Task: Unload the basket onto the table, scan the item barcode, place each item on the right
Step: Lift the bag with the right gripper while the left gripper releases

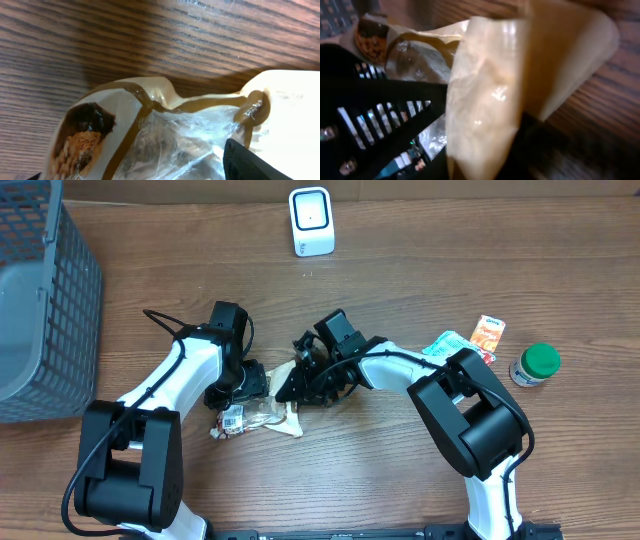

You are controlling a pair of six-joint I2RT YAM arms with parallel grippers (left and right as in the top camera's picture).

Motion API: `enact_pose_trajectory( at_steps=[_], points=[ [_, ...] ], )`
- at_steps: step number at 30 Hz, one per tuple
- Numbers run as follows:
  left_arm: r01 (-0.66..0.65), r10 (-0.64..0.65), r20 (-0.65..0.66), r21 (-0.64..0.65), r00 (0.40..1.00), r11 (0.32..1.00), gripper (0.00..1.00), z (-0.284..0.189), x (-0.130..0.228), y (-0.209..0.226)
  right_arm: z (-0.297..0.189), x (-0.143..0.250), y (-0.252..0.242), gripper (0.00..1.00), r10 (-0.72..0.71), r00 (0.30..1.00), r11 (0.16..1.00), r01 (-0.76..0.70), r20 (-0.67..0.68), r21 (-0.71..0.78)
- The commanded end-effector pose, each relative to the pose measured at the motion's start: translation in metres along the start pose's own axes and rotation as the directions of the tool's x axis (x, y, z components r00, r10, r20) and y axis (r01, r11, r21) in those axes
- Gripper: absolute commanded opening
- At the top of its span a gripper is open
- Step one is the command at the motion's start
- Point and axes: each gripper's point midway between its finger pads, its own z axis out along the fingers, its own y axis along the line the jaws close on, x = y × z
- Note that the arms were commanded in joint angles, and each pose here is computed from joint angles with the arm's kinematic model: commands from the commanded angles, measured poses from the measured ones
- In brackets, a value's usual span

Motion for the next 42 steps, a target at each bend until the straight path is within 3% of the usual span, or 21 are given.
enact_pose_trajectory(
  at_steps=[1,12,29,35,39,42],
  points=[
    [-0.019,0.02,-0.021,0.051,1.0,0.998,0.66,0.001,0.004,-0.01,0.005,0.002,-0.004,0.22,0.022,1.0,1.0,-0.021,-0.007,0.004],
    [-0.038,0.017,0.143,0.145,0.99,0.989,0.66,-0.056,-0.024,-0.022,-0.018,-0.008,-0.021,0.25,0.029,0.999,0.999,-0.029,0.019,0.021],
    [-0.004,0.007,0.067,-0.04,0.998,0.999,0.64,-0.023,-0.005,0.016,-0.036,-0.012,-0.038,0.29,0.038,0.999,0.999,-0.039,0.029,0.037],
    [0.016,-0.014,0.069,-0.03,0.998,0.999,0.56,-0.005,0.002,0.019,-0.038,-0.011,-0.041,0.29,0.034,0.999,0.998,-0.035,0.024,0.042],
    [0.019,-0.018,0.076,-0.013,0.997,1.0,0.55,0.007,0.006,0.019,-0.038,-0.011,-0.041,0.34,0.033,0.999,0.999,-0.034,0.024,0.042],
    [0.015,-0.015,0.069,0.013,0.998,1.0,0.51,0.013,0.011,0.016,-0.038,-0.011,-0.041,0.45,0.033,0.999,0.999,-0.034,0.025,0.042]
  ],
)
